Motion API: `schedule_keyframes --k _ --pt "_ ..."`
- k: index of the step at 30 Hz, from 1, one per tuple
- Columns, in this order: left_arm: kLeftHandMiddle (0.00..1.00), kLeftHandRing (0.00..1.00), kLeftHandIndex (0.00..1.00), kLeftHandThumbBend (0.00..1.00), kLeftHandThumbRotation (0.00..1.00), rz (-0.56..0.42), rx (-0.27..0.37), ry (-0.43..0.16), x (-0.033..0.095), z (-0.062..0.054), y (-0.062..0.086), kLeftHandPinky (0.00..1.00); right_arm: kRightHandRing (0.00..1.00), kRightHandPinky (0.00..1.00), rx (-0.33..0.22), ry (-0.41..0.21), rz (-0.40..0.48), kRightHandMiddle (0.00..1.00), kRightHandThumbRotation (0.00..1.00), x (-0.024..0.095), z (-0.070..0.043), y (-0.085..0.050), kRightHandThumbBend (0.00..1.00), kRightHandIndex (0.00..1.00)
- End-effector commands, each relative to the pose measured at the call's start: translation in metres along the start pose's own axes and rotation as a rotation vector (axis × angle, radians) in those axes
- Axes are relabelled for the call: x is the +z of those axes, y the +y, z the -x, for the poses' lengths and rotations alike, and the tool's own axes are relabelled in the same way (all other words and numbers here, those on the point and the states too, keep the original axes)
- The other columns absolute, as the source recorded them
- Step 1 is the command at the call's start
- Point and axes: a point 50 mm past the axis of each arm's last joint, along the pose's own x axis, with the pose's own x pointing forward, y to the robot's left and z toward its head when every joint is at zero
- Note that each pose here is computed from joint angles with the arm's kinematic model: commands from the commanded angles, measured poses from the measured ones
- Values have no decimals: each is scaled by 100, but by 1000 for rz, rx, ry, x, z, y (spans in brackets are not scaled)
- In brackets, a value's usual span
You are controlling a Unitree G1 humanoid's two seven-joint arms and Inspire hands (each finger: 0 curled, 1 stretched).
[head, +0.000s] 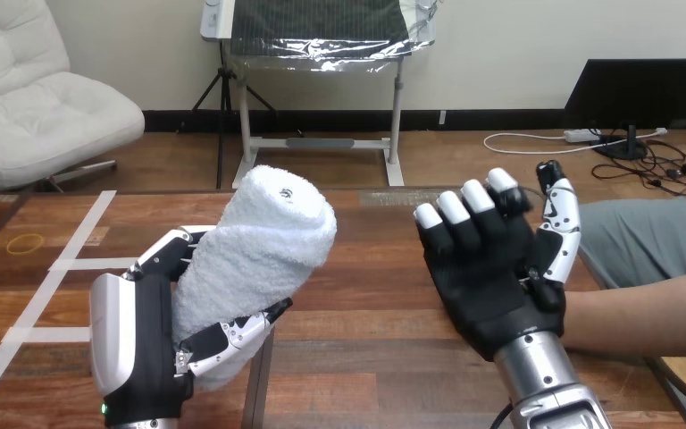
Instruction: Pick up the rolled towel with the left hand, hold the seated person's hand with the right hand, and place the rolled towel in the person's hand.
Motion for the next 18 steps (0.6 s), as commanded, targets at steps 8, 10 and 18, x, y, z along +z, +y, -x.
schedule_keyframes --k 8,10,18 --pt "50 44 54 62 2 37 54 -84 14 -16 2 40 94 88 237 -67 -16 95 92 -2 -17 14 63 95" --pt "50 44 54 62 2 37 55 -83 14 -16 1 40 96 92 248 -69 6 97 93 -1 -16 13 65 97" --pt "50 44 54 62 2 23 60 -91 14 -16 2 40 100 99 280 -76 75 100 95 0 -17 10 73 100"
